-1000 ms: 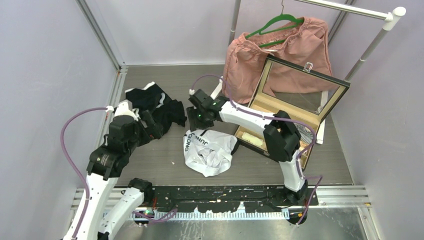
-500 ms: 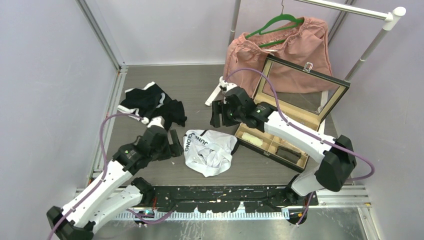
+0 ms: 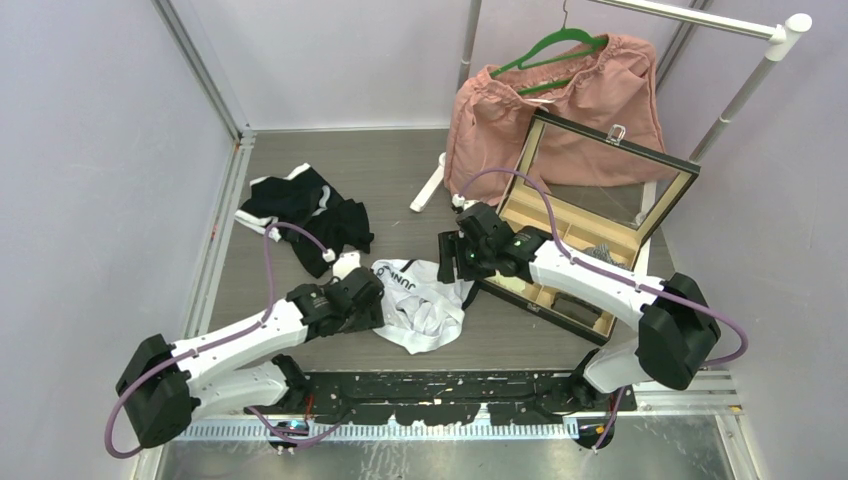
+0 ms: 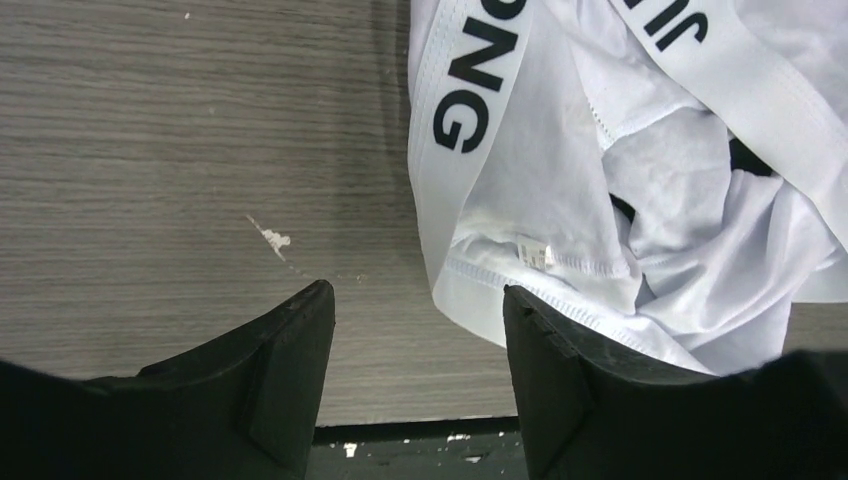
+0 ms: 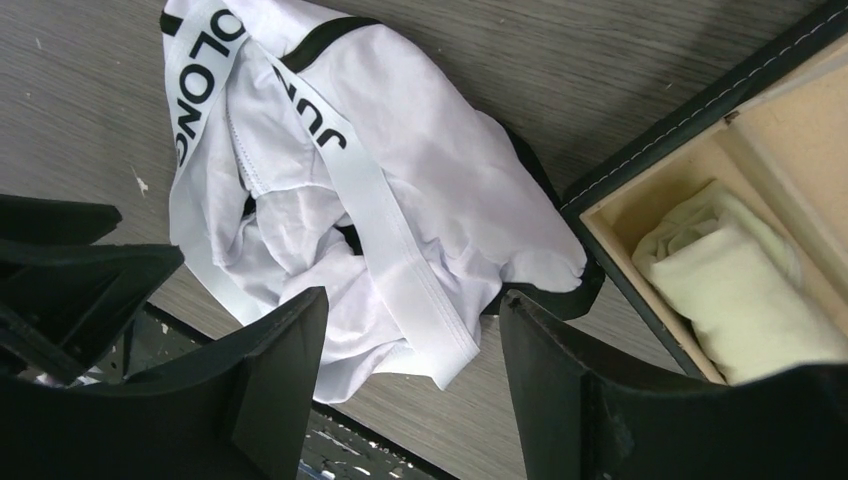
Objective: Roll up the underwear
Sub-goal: Flatten out the underwear at the center of the board.
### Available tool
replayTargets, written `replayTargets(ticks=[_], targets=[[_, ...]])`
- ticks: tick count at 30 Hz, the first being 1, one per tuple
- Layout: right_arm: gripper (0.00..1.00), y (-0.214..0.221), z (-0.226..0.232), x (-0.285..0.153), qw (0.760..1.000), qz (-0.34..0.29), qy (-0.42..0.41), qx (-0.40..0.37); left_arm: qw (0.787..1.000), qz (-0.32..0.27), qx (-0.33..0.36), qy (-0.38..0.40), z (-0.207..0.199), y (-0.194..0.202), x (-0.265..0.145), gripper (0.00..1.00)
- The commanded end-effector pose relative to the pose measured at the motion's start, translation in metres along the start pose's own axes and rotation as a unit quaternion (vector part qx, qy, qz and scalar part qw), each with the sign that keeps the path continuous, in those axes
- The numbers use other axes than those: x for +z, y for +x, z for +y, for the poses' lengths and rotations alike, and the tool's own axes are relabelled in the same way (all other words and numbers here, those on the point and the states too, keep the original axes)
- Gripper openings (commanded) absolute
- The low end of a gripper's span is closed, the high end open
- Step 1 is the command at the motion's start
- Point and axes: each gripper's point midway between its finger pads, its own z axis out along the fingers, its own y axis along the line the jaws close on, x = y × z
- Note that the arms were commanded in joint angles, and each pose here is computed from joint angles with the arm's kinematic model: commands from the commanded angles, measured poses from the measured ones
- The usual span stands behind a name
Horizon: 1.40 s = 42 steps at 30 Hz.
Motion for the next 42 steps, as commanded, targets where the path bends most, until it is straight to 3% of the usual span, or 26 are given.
replayTargets(ticks=[1, 13, 24, 27, 28, 37, 42], targets=[[0.69, -0.016, 0.016, -0.013, 0.999, -0.036, -0.034, 0.007, 0.999, -0.031, -0.020, 0.014, -0.011, -0.010, 0.011, 0.61], [0.67, -0.012, 0.014, -0.010, 0.999, -0.029, -0.032, 0.005, 1.000, -0.008, -0.009, 0.002, -0.005, 0.007, 0.021, 0.45], [0.67, -0.001, 0.009, -0.008, 0.999, -0.016, -0.029, -0.006, 0.999, -0.015, -0.006, -0.027, 0.005, 0.008, 0.030, 0.20], [0.67, 0.004, 0.010, -0.008, 0.999, -0.013, -0.033, -0.016, 0.999, -0.025, -0.009, -0.027, 0.005, 0.006, 0.032, 0.03], [0.67, 0.007, 0.010, -0.008, 0.999, -0.011, -0.031, -0.022, 0.999, -0.027, -0.010, -0.030, 0.006, 0.005, 0.032, 0.01], [0.53, 0.042, 0.019, 0.007, 0.993, 0.022, 0.010, -0.119, 0.997, -0.053, -0.010, -0.051, 0.018, -0.008, 0.018, 0.01], [0.53, 0.055, 0.023, 0.019, 0.986, 0.033, 0.035, -0.157, 0.997, -0.054, -0.012, -0.050, 0.019, -0.008, 0.017, 0.01]])
